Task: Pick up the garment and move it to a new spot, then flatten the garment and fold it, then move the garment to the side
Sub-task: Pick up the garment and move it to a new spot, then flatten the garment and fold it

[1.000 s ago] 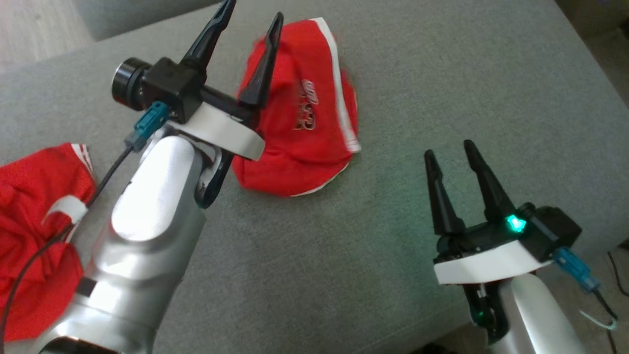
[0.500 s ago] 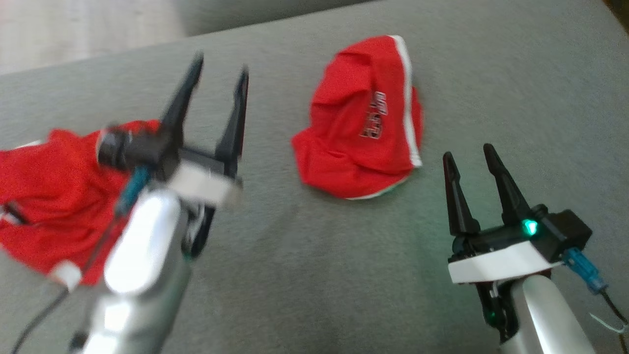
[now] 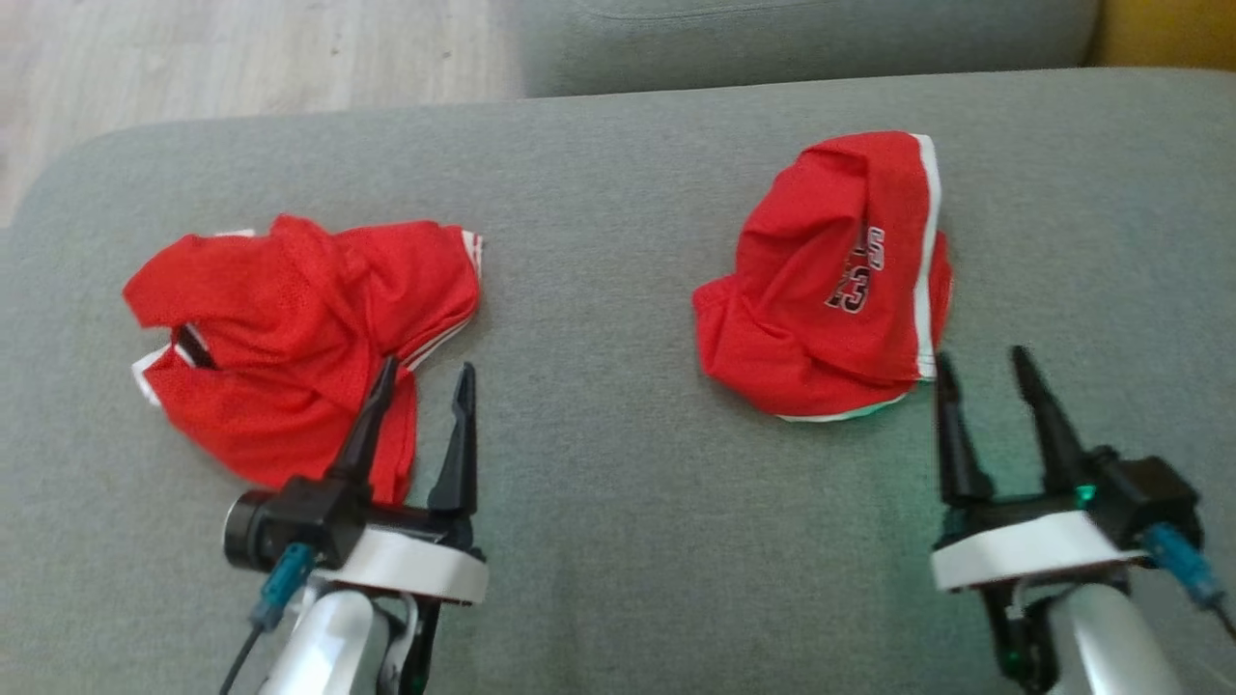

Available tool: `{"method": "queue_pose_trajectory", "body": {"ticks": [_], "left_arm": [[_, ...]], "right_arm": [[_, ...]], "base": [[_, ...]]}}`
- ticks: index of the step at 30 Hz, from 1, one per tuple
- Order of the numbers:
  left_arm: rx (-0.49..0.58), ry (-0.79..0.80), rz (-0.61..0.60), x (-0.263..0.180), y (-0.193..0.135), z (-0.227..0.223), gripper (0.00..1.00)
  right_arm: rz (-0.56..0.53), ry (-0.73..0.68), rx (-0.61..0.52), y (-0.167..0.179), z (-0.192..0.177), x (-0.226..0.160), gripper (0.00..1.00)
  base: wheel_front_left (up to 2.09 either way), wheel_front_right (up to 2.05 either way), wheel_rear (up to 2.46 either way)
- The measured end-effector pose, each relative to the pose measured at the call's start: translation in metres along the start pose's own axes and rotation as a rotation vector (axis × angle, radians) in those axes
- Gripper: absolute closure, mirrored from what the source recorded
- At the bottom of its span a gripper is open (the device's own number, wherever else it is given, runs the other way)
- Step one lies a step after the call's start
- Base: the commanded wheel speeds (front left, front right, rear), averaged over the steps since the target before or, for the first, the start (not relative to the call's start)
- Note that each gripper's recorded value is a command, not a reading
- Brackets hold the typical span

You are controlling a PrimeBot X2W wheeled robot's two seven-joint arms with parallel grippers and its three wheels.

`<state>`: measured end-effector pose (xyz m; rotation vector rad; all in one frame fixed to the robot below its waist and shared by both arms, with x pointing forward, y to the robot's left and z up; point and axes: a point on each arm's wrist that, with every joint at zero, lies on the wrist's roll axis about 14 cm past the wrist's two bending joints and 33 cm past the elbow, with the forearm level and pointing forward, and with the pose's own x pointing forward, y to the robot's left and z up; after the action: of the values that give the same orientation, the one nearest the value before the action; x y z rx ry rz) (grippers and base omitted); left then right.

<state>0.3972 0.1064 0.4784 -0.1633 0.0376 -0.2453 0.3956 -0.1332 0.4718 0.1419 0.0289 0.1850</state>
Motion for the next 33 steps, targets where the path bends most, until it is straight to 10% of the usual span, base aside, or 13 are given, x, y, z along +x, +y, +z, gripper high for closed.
{"method": "queue_pose_trajectory", "body": {"ticks": [17, 18, 20, 33], "left_arm": [[0.004, 0.058, -0.008, 0.011, 0.001, -0.022, 0.0], [0.004, 0.059, -0.008, 0.011, 0.003, -0.022, 0.0], [0.011, 0.053, -0.002, 0.014, 0.005, -0.02, 0.0], [0.01, 0.017, -0.021, 0.018, -0.003, -0.008, 0.0]], "right_arm": [[-0.06, 0.29, 0.137, -0.012, -0.091, 0.037, 0.0], [-0.057, 0.287, 0.142, -0.01, -0.09, 0.04, 0.13], [-0.051, 0.28, 0.144, -0.009, -0.088, 0.045, 0.95], [-0.046, 0.124, 0.1, -0.014, -0.037, 0.044, 1.0]], "base": [[0.0, 0.0, 0.0], [0.0, 0.0, 0.0], [0.0, 0.0, 0.0], [0.0, 0.0, 0.0]]}}
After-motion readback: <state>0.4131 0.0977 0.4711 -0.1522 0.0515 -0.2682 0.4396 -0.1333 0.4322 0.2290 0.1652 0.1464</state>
